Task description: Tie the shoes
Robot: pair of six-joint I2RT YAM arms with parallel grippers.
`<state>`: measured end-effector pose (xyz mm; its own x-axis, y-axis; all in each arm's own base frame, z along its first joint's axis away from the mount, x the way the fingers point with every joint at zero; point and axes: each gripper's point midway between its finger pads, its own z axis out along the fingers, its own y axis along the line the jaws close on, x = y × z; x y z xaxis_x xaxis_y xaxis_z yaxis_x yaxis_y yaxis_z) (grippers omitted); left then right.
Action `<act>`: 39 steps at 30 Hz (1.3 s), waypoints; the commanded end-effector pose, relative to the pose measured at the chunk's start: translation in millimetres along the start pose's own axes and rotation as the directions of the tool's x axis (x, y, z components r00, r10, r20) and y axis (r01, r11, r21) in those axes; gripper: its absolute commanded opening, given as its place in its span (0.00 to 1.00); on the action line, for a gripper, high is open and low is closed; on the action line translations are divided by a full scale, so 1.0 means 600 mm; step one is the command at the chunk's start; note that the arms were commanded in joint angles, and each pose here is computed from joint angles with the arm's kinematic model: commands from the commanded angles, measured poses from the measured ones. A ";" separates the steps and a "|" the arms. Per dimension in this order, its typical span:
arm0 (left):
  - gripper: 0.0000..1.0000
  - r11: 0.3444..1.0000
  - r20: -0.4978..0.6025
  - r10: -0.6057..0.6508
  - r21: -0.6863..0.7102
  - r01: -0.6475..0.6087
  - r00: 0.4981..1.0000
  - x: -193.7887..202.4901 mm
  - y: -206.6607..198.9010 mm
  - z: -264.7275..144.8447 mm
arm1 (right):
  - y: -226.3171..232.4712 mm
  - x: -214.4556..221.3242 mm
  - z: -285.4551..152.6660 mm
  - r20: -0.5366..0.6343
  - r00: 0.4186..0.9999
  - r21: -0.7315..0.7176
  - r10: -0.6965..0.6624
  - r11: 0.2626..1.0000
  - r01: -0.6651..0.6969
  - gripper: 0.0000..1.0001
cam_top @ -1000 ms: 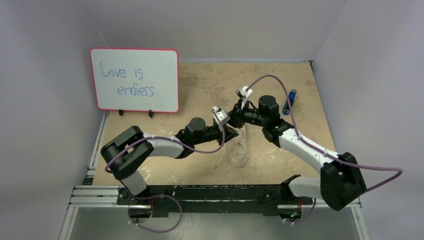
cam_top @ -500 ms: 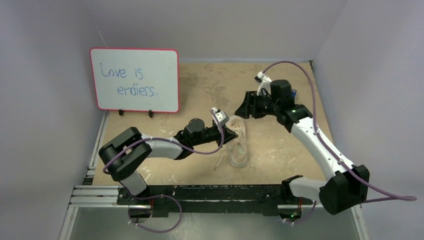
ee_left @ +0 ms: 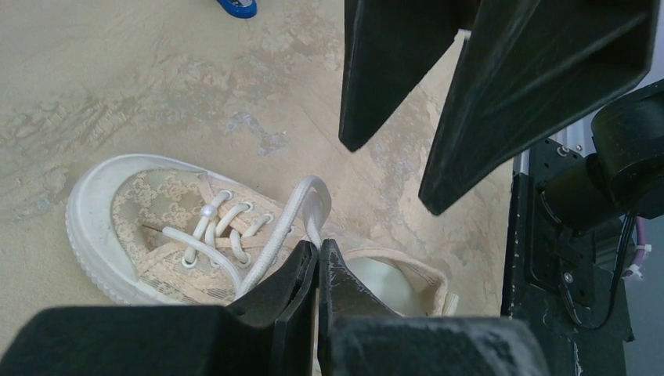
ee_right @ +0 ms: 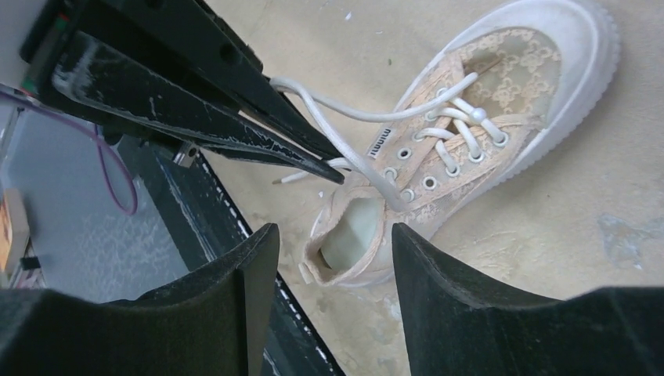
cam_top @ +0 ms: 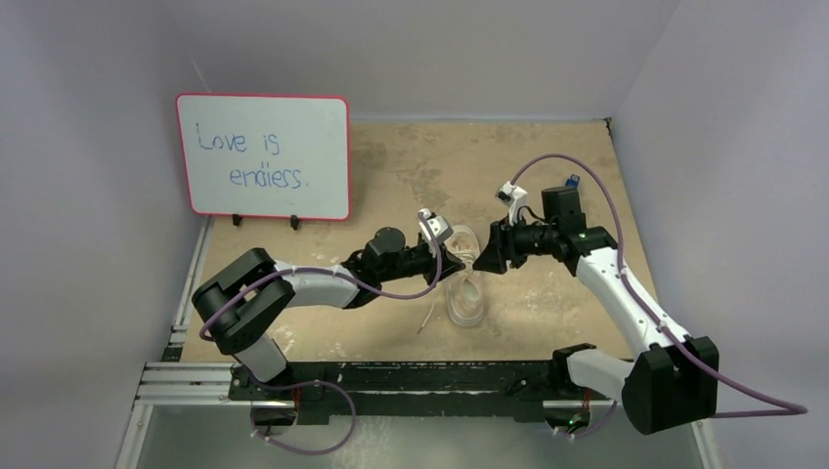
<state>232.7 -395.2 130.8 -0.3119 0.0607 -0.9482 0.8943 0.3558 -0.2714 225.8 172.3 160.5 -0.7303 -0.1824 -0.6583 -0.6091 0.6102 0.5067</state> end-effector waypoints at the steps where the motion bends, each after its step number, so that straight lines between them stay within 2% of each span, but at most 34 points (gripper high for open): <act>1: 0.00 0.997 0.071 0.073 0.034 -0.075 0.995 -0.060 -0.013 0.007 | 0.010 -0.002 0.016 0.013 0.997 -0.105 -0.079 0.991 0.080 0.57; 3: 0.00 0.996 0.068 0.074 0.040 -0.077 0.995 -0.062 -0.013 0.009 | -0.009 -0.015 0.021 0.026 0.992 -0.060 -0.122 0.991 0.123 0.57; 10: 0.00 0.995 0.058 0.078 0.052 -0.081 0.995 -0.060 -0.015 0.009 | -0.024 -0.009 0.039 -0.027 0.991 -0.096 -0.134 0.987 0.131 0.50; 17: 0.00 0.995 0.058 0.075 0.068 -0.079 0.995 -0.063 -0.015 0.014 | -0.024 -0.033 0.055 0.048 0.982 -0.134 -0.182 0.973 0.187 0.47; 22: 0.00 0.994 0.066 0.075 0.069 -0.079 0.995 -0.072 -0.015 0.017 | -0.016 -0.025 0.066 0.047 0.982 -0.212 -0.185 0.959 0.191 0.34; 26: 0.00 0.995 0.063 0.069 0.062 -0.073 0.996 -0.074 -0.012 0.018 | 0.006 -0.014 0.064 0.046 0.984 -0.304 -0.173 0.936 0.179 0.00; 30: 0.00 0.998 0.065 0.047 0.033 -0.050 0.997 -0.085 0.003 -0.002 | 0.004 -0.008 0.062 0.040 0.982 -0.293 -0.185 0.937 0.189 0.00; 32: 0.11 0.999 0.068 0.038 0.015 -0.039 0.997 -0.098 0.011 -0.019 | 0.004 -0.008 0.059 0.043 0.980 -0.282 -0.195 0.939 0.199 0.00; 34: 0.27 0.999 0.069 0.031 -0.010 -0.030 0.997 -0.111 0.020 -0.034 | 0.004 -0.009 0.056 0.047 0.978 -0.271 -0.202 0.940 0.207 0.00; 35: 0.39 0.999 0.072 0.029 -0.020 -0.027 0.997 -0.119 0.026 -0.041 | 0.004 -0.009 0.055 0.048 0.978 -0.271 -0.202 0.940 0.208 0.00; 39: 0.62 0.999 0.061 0.031 -0.006 -0.031 0.998 -0.139 0.036 -0.045 | 0.006 -0.006 0.054 0.051 0.978 -0.273 -0.202 0.939 0.208 0.00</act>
<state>263.2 -366.7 176.1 -0.2946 0.0452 -0.9546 0.8841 0.3920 -0.2543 242.8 197.3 135.6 -0.6123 -0.2707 -0.7428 -0.7779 0.3739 0.5050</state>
